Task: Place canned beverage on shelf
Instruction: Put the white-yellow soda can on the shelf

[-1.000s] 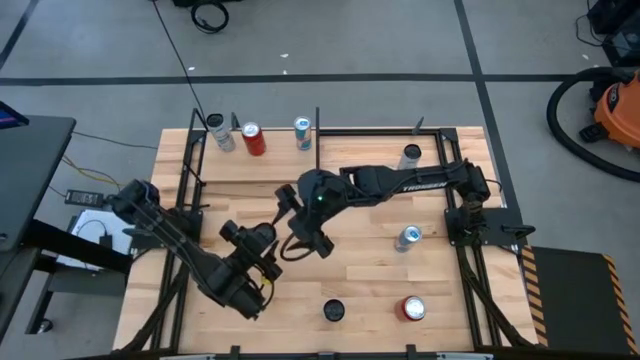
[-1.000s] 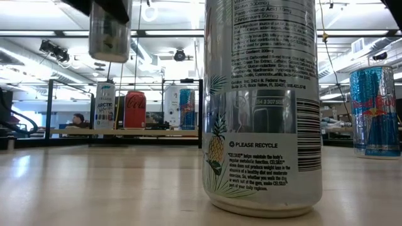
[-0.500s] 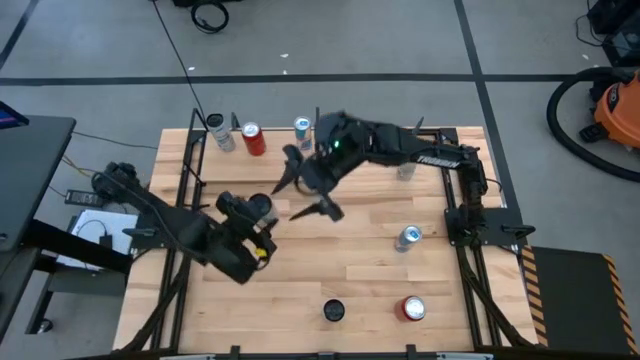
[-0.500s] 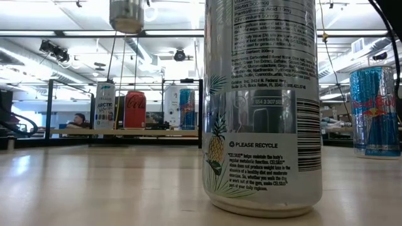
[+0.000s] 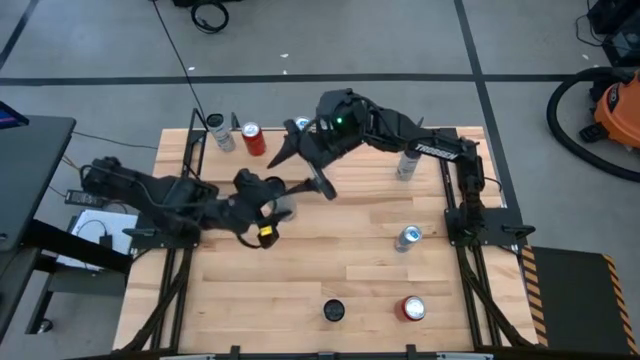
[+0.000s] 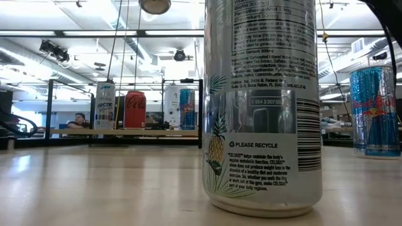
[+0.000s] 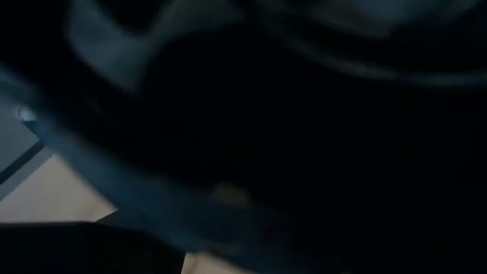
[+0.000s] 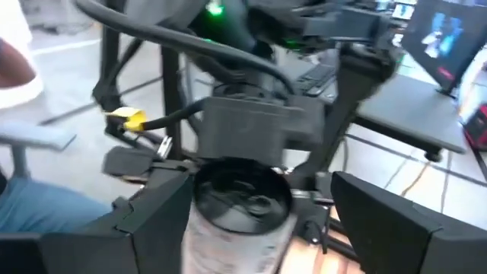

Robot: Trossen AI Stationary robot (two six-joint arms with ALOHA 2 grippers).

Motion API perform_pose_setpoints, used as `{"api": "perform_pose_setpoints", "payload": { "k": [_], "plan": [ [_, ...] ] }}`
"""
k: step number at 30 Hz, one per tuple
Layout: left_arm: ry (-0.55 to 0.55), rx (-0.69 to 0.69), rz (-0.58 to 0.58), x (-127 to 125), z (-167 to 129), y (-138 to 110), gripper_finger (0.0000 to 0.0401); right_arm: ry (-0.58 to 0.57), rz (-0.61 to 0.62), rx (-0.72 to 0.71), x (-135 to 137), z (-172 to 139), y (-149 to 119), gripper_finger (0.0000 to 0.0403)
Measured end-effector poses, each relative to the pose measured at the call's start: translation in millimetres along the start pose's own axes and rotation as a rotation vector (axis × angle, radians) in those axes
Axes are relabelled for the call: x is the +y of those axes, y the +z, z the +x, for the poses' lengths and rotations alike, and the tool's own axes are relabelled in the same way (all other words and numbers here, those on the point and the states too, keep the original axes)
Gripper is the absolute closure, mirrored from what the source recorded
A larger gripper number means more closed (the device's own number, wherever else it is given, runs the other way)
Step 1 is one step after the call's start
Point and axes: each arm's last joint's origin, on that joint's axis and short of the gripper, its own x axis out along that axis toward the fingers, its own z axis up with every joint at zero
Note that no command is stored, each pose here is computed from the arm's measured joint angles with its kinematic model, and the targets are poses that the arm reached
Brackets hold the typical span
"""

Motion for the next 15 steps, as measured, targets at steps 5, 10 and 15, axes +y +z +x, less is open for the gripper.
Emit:
{"api": "perform_pose_setpoints", "payload": {
  "k": [5,10,15],
  "plan": [
    [0.000,0.004,-0.003,10.4,3.8,6.1,0.0131,0.007,0.071,-0.001,-11.4,-8.8,-4.0,0.0080],
    [-0.009,0.003,0.007,18.3,8.1,11.6,0.0131,-0.002,0.123,0.008,-15.8,-12.0,-6.3,0.0080],
    [-0.050,-0.007,0.028,22.3,11.9,17.4,0.0131,-0.004,0.148,0.008,-16.4,-12.2,-6.6,0.0080]
  ]
}}
